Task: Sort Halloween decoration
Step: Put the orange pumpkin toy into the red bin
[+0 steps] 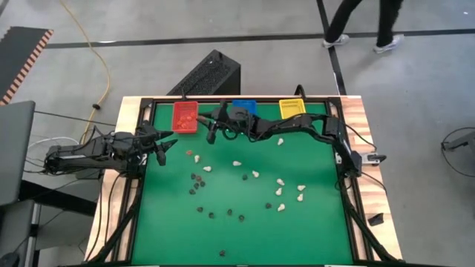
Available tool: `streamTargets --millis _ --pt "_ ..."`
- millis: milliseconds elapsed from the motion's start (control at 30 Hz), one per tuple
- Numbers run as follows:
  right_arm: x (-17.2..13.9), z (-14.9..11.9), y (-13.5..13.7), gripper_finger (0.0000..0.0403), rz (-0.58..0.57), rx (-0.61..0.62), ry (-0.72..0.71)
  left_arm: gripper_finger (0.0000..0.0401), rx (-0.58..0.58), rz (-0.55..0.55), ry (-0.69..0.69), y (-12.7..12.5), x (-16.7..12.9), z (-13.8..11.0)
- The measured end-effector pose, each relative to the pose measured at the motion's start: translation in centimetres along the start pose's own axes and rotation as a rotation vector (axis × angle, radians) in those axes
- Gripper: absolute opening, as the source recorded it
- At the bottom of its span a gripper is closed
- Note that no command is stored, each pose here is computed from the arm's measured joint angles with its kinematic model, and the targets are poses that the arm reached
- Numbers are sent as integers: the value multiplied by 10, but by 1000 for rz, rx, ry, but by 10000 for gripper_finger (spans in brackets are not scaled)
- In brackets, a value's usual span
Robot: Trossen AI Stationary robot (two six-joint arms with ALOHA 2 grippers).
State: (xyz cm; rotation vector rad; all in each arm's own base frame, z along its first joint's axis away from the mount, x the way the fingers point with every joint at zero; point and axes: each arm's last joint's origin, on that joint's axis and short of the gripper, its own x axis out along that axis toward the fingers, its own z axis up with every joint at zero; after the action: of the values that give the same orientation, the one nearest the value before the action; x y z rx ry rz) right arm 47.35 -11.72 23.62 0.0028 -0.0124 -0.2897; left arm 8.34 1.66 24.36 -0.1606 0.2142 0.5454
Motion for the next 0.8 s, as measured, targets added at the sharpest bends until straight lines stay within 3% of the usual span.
streamTargets --millis 100,267,467,633,800 --pt "10 -6 -2 123 -32 21 -33 169 -1 0 -2 0 0 0" --pt "38 -30 -1 123 -35 8 59 169 -1 -1 -2 0 0 0" --pt "67 -37 -13 123 -64 74 29 169 4 -1 -2 0 0 0" --pt "93 -59 -19 123 -79 90 100 169 5 -1 -2 0 0 0" --pt "110 -61 -20 124 -78 129 128 169 4 0 -2 0 0 0"
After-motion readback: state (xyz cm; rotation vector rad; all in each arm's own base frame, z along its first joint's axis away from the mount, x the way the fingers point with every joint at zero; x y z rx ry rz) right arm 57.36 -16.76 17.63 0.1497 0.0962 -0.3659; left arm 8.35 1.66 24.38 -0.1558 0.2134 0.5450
